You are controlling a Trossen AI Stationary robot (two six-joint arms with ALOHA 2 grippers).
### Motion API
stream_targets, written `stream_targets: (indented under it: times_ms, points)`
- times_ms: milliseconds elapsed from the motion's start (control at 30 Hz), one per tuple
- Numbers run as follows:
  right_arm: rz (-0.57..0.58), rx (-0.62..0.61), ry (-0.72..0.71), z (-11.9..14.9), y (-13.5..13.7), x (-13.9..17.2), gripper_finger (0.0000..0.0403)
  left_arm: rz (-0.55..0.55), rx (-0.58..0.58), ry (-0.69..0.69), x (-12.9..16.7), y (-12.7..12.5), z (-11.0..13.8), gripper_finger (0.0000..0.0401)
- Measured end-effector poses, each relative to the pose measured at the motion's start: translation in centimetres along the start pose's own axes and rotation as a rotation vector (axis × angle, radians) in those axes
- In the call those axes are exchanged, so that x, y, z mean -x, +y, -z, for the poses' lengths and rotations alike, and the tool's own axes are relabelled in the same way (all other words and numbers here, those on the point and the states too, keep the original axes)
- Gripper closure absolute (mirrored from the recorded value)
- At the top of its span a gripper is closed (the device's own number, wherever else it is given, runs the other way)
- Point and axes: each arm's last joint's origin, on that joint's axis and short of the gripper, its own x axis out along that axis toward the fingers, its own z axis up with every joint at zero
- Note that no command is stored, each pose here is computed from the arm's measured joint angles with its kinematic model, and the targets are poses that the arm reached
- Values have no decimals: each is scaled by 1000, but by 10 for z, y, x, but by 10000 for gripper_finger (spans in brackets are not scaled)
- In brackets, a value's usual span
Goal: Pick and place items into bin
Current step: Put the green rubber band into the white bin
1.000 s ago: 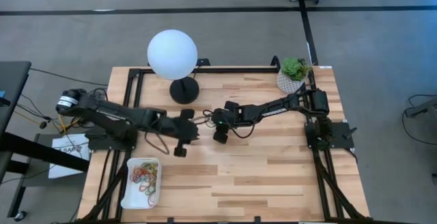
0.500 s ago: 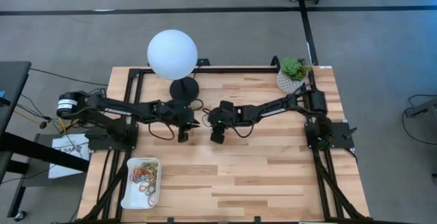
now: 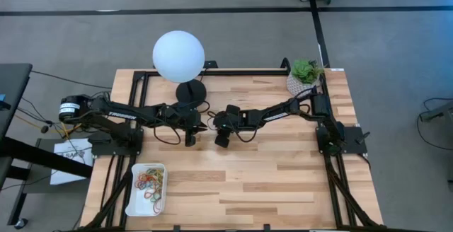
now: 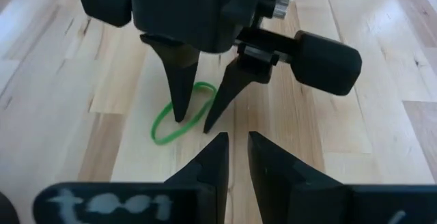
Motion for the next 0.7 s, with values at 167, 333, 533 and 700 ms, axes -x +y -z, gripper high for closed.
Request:
stream_targets:
  times_ms: [167,333,533,700]
  points:
    - [-2,-2,7,1,0,-1,351,2,39,12,0,0,1,356]
    - [-12,-10,-34,-4,10,7,393,1,134,58,0,-1,6,356]
    - [-58,16,-154,-24,33,46,398,12,185,79,-2,-6,8,356]
    - [-105,32,-210,-26,55,59,400,78,55,-9,-15,-23,2,356]
